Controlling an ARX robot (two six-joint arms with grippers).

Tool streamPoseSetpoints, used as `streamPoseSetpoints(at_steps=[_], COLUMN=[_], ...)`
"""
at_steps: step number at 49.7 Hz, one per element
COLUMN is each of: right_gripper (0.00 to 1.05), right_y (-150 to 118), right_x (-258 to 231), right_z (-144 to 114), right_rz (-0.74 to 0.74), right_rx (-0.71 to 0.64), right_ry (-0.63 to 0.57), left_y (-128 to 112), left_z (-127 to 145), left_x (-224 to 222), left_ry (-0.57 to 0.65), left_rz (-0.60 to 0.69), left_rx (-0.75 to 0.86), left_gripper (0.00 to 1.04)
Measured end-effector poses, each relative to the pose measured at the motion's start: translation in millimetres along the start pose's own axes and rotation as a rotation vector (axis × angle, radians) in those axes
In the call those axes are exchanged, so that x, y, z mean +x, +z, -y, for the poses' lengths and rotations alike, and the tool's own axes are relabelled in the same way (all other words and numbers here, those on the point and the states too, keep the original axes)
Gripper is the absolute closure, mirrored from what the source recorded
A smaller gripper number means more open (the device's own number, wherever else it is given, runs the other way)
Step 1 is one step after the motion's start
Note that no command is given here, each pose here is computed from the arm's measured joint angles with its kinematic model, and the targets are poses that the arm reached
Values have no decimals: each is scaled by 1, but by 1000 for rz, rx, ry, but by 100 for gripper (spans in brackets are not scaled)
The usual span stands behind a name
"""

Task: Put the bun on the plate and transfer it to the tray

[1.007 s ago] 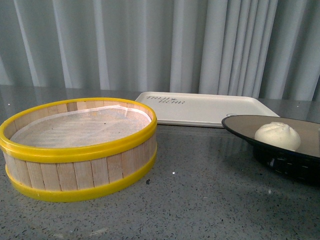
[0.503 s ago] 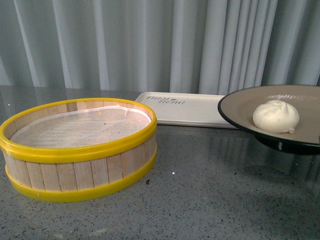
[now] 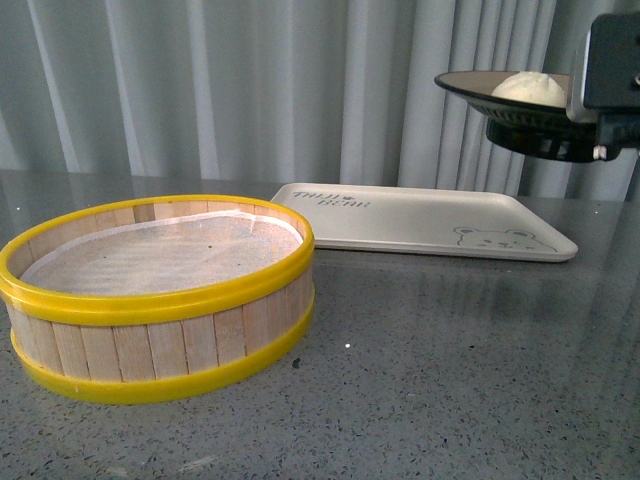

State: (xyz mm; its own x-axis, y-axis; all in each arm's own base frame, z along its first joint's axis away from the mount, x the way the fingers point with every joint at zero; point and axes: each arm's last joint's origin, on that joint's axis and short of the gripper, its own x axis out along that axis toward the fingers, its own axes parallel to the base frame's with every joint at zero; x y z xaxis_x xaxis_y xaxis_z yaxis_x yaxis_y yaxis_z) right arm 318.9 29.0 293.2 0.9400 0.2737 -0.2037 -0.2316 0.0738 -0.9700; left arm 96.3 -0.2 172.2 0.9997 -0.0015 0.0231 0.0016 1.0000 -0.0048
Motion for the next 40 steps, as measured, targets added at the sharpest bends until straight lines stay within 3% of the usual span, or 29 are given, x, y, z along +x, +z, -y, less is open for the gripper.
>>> streamPoseSetpoints(at_steps=[12, 40], right_gripper=[102, 102], right_y=[-9, -34], right_x=[36, 118], right_z=[7, -16], right_rz=[136, 78], right_rx=[53, 48], right_ry=[68, 143], left_y=[0, 0], left_z=[0, 0], left_x=[0, 0], left_ry=[0, 0], left_rz=[0, 0], left_rx=[0, 0], left_gripper=[7, 7])
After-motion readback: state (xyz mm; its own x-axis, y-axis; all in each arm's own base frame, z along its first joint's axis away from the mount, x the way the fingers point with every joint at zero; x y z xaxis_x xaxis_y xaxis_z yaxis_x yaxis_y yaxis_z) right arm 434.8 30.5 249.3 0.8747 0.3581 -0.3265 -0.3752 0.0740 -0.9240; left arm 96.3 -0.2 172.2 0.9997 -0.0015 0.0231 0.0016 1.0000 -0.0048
